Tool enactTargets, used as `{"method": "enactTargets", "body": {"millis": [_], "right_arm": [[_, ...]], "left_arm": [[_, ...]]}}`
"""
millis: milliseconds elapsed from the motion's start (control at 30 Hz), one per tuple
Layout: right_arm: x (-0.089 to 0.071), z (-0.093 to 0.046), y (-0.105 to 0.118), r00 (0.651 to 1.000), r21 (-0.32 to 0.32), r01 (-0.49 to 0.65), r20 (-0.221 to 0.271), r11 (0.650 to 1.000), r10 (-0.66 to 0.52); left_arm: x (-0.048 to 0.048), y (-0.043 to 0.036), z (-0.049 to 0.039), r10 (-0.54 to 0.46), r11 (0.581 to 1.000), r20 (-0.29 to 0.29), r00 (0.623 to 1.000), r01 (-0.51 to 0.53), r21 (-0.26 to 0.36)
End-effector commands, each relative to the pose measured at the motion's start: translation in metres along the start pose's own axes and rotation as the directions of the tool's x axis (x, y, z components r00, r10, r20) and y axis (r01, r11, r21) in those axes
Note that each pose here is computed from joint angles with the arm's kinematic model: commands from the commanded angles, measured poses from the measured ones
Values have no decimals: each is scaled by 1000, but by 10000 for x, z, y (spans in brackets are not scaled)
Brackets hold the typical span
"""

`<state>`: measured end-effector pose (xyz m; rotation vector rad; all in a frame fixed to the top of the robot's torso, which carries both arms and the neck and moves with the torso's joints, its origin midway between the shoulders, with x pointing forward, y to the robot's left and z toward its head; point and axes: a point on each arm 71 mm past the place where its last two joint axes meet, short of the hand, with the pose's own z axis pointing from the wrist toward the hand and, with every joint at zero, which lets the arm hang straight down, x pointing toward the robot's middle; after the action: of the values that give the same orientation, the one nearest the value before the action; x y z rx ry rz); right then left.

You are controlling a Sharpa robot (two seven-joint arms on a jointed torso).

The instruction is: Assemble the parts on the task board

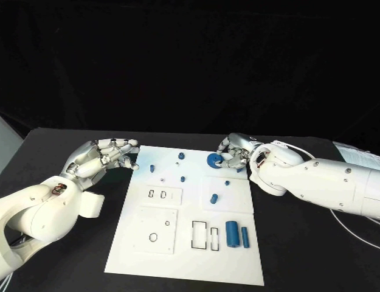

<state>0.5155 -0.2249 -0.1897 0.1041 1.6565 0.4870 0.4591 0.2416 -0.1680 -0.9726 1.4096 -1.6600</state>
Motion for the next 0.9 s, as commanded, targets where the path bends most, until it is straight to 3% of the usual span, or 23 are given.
{"method": "enactTargets", "body": {"millis": [33, 300, 533, 900], "right_arm": [[-64, -32, 118, 994, -43, 5, 105, 999, 0], [-25, -91, 510, 985, -155, 69, 165, 985, -43], [80, -52, 834, 975, -235, 139, 204, 962, -91], [246, 59, 1049, 968, -272, 194, 210, 943, -139]], "left_arm": [[22, -7, 3, -4, 1000, -20, 1000, 4, 6], [22, -4, 6, -2, 1000, -21, 1000, 2, 6], [35, -4, 9, -2, 1000, -25, 1000, 2, 7], [53, -4, 13, -2, 1000, -31, 1000, 3, 6]]}}
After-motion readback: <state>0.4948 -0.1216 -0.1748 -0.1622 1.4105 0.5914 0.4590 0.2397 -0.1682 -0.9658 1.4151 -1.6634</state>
